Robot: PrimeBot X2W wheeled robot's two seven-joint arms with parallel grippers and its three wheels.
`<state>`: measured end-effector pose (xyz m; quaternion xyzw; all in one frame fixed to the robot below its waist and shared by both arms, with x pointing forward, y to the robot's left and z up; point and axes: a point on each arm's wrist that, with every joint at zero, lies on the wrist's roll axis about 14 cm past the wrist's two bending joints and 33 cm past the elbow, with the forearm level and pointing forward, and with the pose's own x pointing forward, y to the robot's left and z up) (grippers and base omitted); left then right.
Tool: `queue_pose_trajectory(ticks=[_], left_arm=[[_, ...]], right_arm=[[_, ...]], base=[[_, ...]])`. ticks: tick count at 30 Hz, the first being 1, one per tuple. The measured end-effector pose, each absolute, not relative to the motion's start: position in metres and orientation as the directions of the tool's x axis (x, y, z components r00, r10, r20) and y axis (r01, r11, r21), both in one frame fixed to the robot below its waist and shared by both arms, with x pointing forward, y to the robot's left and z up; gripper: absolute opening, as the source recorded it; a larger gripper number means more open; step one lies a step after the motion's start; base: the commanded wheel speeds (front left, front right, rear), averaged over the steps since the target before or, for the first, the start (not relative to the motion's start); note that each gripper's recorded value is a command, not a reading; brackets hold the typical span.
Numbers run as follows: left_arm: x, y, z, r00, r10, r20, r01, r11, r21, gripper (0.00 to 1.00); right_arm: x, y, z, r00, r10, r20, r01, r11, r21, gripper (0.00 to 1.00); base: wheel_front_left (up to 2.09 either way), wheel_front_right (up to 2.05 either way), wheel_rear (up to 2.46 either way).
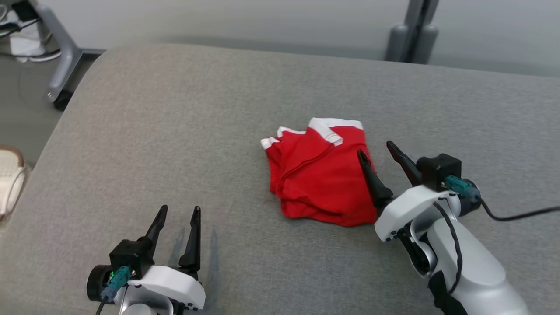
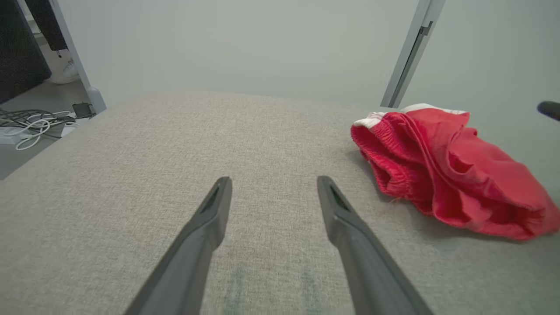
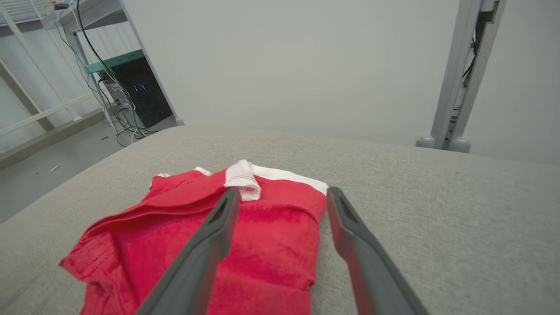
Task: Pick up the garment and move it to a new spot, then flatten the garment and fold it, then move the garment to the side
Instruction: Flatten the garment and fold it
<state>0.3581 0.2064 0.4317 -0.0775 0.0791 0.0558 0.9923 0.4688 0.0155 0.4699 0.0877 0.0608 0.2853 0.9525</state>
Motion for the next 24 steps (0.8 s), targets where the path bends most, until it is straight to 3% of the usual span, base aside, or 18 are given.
queue_pose_trajectory(ticks=[9, 12, 16, 17, 24], left_arm=[[0.350, 0.222, 0.421, 0.965, 0.159, -0.207, -0.192, 0.970, -0.148, 1.00], [0.346, 0.229, 0.418, 0.958, 0.185, -0.219, -0.219, 0.965, -0.147, 1.00], [0.346, 0.231, 0.419, 0.957, 0.195, -0.216, -0.230, 0.961, -0.153, 1.00], [0.346, 0.231, 0.420, 0.957, 0.197, -0.215, -0.232, 0.960, -0.154, 1.00], [0.347, 0.232, 0.423, 0.957, 0.204, -0.207, -0.240, 0.956, -0.170, 1.00]], right_arm=[[0.489, 0.059, 0.444, 0.757, 0.636, -0.147, -0.612, 0.770, 0.179, 1.00], [0.492, 0.066, 0.432, 0.738, 0.650, -0.182, -0.630, 0.760, 0.158, 0.85], [0.494, 0.071, 0.429, 0.727, 0.659, -0.192, -0.645, 0.752, 0.139, 0.10], [0.495, 0.072, 0.430, 0.725, 0.662, -0.189, -0.648, 0.749, 0.135, 0.00], [0.502, 0.097, 0.461, 0.701, 0.708, -0.089, -0.700, 0.706, 0.104, 0.00]], base=[[0.00, 0.00, 0.00], [0.00, 0.00, 0.00], [0.00, 0.00, 0.00], [0.00, 0.00, 0.00], [0.00, 0.00, 0.00]])
